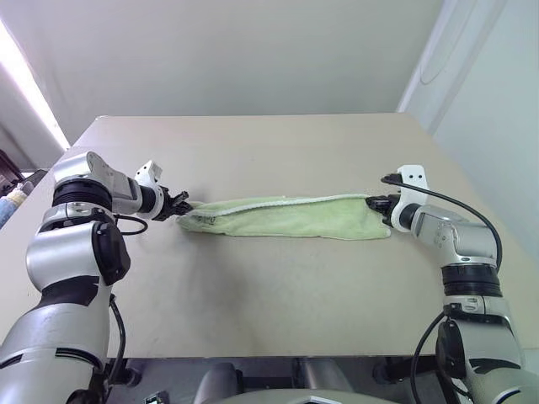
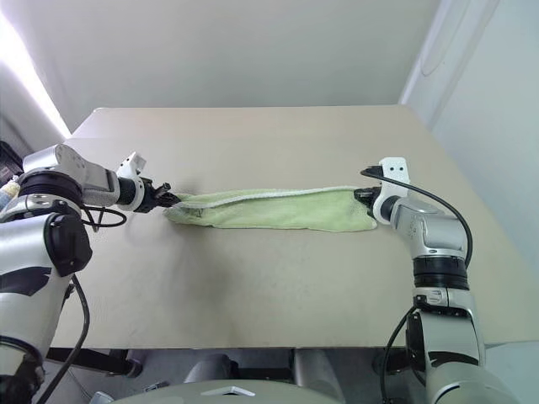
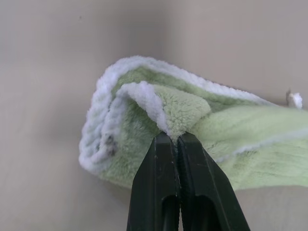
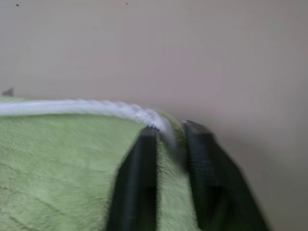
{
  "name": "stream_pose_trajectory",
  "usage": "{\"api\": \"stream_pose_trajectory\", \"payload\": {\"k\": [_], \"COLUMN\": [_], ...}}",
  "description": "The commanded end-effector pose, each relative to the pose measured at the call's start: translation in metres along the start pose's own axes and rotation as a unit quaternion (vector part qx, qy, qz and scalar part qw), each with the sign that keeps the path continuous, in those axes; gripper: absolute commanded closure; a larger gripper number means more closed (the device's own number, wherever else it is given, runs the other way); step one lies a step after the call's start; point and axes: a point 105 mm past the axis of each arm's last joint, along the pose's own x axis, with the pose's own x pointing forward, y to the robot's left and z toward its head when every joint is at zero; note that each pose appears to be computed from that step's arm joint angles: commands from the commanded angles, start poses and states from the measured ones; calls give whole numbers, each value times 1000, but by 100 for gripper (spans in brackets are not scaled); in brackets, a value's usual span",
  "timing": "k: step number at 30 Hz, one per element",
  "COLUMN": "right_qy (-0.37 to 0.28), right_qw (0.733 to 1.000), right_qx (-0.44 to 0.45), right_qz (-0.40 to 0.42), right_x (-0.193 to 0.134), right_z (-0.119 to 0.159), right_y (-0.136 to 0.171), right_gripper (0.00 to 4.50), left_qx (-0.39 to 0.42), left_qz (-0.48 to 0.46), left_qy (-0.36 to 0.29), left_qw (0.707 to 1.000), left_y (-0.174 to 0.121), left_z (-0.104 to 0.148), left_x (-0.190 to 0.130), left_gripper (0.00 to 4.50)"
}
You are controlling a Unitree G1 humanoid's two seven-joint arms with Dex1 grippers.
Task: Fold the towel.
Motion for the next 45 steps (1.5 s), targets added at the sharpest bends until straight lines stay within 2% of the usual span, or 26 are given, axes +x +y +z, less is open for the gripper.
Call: {"api": "stream_pose_trajectory", "payload": {"k": [1, 2, 6, 8, 16, 21, 25, 30, 33, 35, 38, 40, 45], "right_qy": [-31, -31, -45, -49, -60, -71, -77, -75, -80, -86, -95, -104, -101], "right_qw": [999, 999, 999, 999, 997, 995, 995, 995, 994, 993, 993, 991, 984], "right_qx": [-15, -15, -21, -23, -36, -39, -37, -35, -27, -20, -13, -3, 104], "right_qz": [-1, -1, 5, 8, 36, 50, 54, 64, 67, 72, 75, 80, 100], "right_x": [-2, -2, -3, -4, -7, -9, -11, -12, -13, -14, -18, -22, -29], "right_z": [21, 22, 26, 27, 24, 25, 26, 21, 22, 22, 22, 23, 20], "right_y": [1, 1, 3, 4, 17, 24, 28, 34, 37, 39, 40, 41, 39], "right_gripper": [236, 206, 57, 2, 2, 2, 2, 2, 2, 2, 2, 2, 2], "left_qx": [4, -1, -16, -35, -75, -74, -84, -91, -45, 32, 176, 271, 367], "left_qz": [-9, -11, -39, -42, -66, -101, -82, -63, -16, 26, 93, 143, 61], "left_qy": [-49, -53, -58, -73, -102, -126, -164, -161, -176, -227, -304, -369, -409], "left_qw": [999, 999, 997, 996, 990, 984, 979, 981, 983, 973, 932, 878, 833], "left_y": [-10, -10, -18, -15, -8, -15, -7, -3, 6, 13, 14, 12, -13], "left_z": [20, 21, 24, 29, 34, 42, 50, 43, 44, 57, 76, 90, 90], "left_x": [-10, -10, -15, -19, -23, -28, -25, -10, -7, -11, -22, -38, -51], "left_gripper": [399, 379, 237, 235, 235, 235, 235, 235, 235, 235, 235, 235, 235]}}
